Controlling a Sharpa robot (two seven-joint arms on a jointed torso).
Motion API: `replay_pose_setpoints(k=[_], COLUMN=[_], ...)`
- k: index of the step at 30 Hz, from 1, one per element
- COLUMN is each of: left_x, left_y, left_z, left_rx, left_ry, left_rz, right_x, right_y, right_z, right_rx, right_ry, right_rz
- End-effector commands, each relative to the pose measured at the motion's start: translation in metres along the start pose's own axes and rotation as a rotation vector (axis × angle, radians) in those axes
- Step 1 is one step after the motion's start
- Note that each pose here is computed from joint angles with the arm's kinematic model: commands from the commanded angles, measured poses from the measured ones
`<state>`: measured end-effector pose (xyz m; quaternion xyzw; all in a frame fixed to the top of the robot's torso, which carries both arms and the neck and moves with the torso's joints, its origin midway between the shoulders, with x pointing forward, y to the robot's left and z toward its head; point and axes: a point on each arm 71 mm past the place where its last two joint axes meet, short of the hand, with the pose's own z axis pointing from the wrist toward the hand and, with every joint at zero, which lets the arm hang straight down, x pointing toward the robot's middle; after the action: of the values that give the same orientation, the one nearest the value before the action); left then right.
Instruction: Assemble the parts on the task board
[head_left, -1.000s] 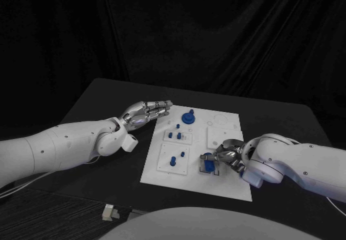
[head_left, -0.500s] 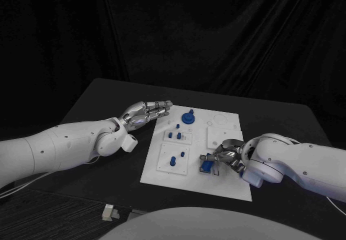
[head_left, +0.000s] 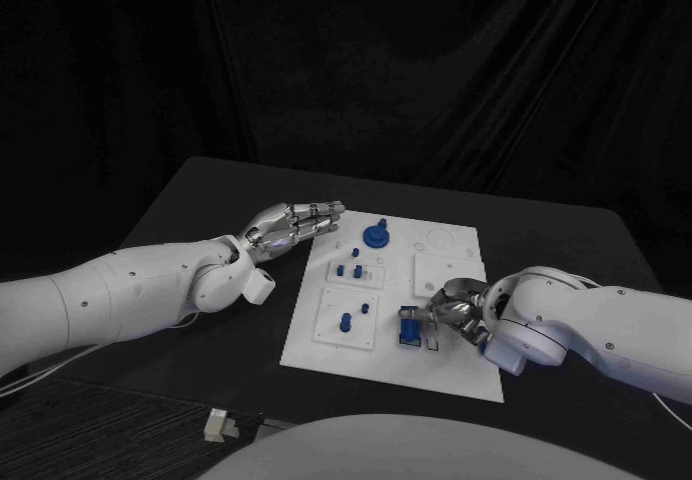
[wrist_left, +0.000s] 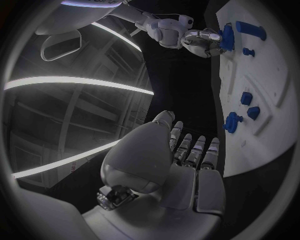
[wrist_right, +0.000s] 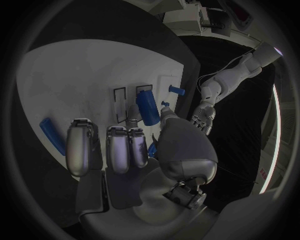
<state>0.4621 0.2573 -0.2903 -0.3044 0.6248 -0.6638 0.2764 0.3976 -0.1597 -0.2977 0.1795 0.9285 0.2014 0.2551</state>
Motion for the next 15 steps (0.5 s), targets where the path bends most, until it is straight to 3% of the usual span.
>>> replay_pose_setpoints(k=[1, 10, 15], left_x=[0.0016, 0.0018, 0.0015], left_y=[-0.0025, -0.0021, -0.0023], left_z=[0.0005, 0.0005, -0.0002], left_rx=[0.042, 0.038, 0.038], left_ry=[0.008, 0.010, 0.010], left_rz=[-0.017, -0.019, -0.019], right_x=[0.0106, 0.0097, 0.0042], right_y=[-0.0063, -0.0068, -0.0073], right_z=[0.0034, 0.0026, -0.0053], right_rx=[0.037, 0.031, -0.031], right_ry=[0.051, 0.039, -0.039], right_rz=[-0.019, -0.015, -0.018])
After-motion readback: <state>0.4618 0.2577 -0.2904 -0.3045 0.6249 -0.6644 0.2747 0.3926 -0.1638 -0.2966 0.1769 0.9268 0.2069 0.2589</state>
